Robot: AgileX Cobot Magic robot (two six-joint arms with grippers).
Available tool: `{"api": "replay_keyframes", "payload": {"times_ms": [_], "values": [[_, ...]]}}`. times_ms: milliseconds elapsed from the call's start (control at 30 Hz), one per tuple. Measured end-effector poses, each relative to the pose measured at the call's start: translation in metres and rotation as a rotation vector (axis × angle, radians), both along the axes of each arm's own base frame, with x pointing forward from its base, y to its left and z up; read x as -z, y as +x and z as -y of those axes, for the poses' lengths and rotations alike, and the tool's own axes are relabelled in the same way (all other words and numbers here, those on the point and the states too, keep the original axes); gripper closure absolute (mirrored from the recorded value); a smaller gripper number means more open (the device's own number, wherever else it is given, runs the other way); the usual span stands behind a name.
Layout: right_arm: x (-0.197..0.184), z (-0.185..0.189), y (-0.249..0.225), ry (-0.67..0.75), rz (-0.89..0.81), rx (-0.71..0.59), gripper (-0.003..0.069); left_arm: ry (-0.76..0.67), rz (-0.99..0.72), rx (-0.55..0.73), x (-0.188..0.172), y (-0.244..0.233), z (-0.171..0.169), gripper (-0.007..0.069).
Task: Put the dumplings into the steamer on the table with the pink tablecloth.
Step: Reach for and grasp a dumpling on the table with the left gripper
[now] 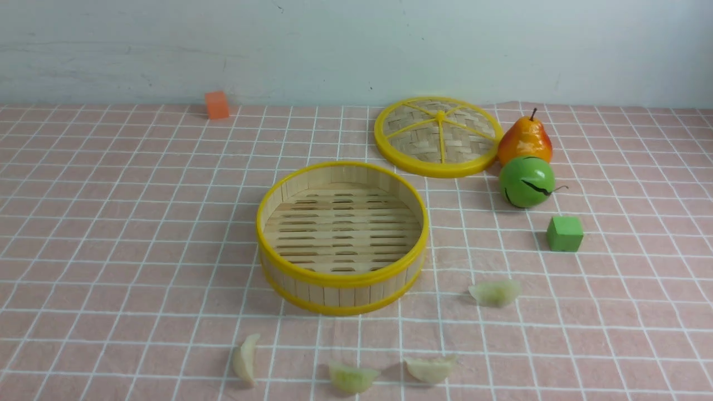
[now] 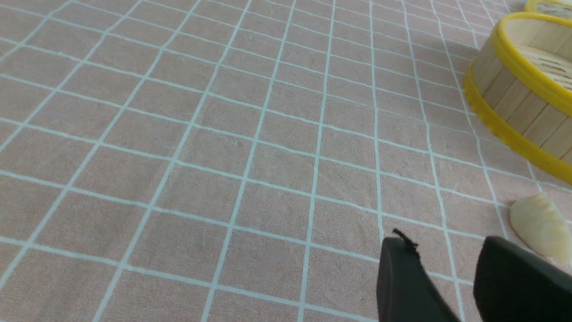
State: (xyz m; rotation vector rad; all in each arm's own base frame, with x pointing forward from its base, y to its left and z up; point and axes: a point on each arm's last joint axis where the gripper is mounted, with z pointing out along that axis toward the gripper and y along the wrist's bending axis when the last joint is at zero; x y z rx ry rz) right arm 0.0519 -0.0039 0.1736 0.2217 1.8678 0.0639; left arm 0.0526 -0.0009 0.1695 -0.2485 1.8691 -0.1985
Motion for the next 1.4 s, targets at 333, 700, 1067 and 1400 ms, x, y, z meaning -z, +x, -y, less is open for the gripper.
{"api": "replay_keyframes", "payload": {"times_ms": [333,700,1067,1400], "values": [[0.0,0.0,0.0,0.0,0.0,0.0,0.042,0.0,-0.004,0.0,0.0003,-0.0001,0.0,0.0389],[0.0,0.0,0.0,0.0,0.0,0.0,0.042,0.0,-0.004,0.0,0.0003,-0.0001,0.0,0.0389],[0.0,0.0,0.0,0.0,0.0,0.0,0.042,0.0,-0.004,0.0,0.0003,-0.0001,0.0,0.0389],[0.0,0.0,0.0,-0.001,0.0,0.0,0.042,-0.001,-0.006,-0.101,0.0005,-0.0003,-0.0053,0.0389]]}}
